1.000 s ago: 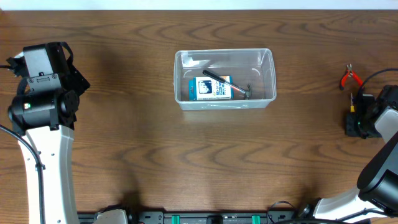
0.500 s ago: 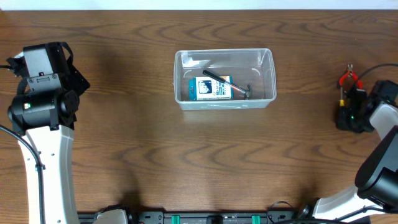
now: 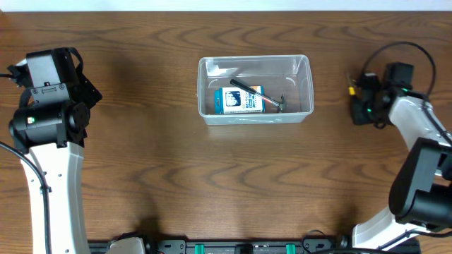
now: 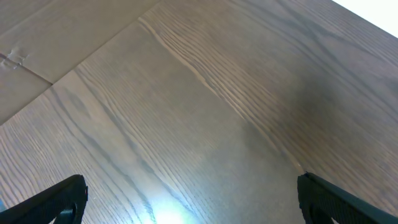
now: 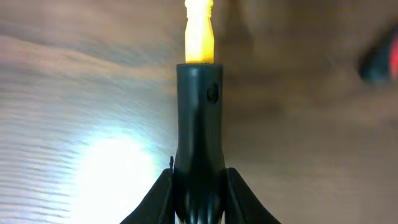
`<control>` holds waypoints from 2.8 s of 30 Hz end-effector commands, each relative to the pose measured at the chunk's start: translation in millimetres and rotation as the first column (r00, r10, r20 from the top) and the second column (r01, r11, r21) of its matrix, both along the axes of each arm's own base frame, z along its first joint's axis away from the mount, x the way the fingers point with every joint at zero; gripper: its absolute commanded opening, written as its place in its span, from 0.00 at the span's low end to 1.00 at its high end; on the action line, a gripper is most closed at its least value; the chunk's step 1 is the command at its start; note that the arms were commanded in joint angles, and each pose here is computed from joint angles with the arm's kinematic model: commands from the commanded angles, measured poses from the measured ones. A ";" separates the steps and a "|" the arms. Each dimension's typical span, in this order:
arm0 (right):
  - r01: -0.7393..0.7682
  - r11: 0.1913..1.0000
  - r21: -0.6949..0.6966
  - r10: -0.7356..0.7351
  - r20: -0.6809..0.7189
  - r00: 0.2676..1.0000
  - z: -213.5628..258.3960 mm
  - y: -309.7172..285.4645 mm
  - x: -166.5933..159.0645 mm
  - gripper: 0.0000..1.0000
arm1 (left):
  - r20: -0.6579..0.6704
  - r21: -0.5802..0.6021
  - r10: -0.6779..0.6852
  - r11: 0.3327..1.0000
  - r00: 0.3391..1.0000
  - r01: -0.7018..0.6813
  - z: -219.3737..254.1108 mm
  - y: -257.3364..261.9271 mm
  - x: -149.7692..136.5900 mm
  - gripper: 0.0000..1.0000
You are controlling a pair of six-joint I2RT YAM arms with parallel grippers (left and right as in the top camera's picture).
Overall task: Pack container
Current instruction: 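Lift the screwdriver and carry it left over the container, then lower the screwdriver into the container and open the right gripper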
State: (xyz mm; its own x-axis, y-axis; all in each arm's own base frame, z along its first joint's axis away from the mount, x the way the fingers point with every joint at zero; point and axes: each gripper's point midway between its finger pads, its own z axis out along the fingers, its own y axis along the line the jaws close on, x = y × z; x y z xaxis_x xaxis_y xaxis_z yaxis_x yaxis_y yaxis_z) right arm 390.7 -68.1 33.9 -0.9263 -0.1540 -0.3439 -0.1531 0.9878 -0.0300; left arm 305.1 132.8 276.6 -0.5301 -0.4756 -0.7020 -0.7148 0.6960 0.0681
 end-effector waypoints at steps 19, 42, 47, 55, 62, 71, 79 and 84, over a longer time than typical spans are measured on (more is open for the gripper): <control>-0.261 0.963 -0.069 0.270 0.228 0.935 121.9 129.3 78.4 0.01 | 0.008 0.012 0.023 1.000 1.000 -0.023 3.3 4.2 -1.1 0.98; -0.409 0.912 0.002 0.409 -0.041 0.912 92.8 214.1 -4.4 0.01 | 0.008 0.012 0.023 1.000 1.000 -0.023 3.3 4.2 -1.1 0.98; -0.407 0.913 0.002 0.406 -0.079 0.910 84.2 209.6 -12.4 0.01 | 0.008 0.011 0.023 1.000 1.000 -0.023 3.3 4.2 -1.0 0.98; -0.403 0.915 0.002 0.402 -0.074 0.913 72.8 208.0 -11.5 0.01 | 0.008 0.012 0.023 1.000 1.000 -0.023 3.3 4.2 -1.1 0.98; -0.402 0.915 0.004 0.401 -0.098 0.911 60.5 206.1 -16.8 0.02 | 0.008 0.012 0.023 1.000 1.000 -0.023 3.3 4.2 -1.1 0.98; -0.402 0.916 0.001 0.402 -0.056 0.914 53.4 209.1 -8.3 0.21 | 0.008 0.012 0.023 1.000 1.000 -0.023 3.3 4.2 -1.1 0.98; -0.402 0.915 -0.004 0.402 0.006 0.915 60.9 214.0 5.6 0.42 | 0.008 0.012 0.023 1.000 1.000 -0.023 3.3 4.2 -1.1 0.98; -0.402 0.916 -0.006 0.402 0.033 0.915 70.9 216.4 12.6 0.47 | 0.008 0.012 0.023 1.000 1.000 -0.023 3.3 4.2 -1.1 0.98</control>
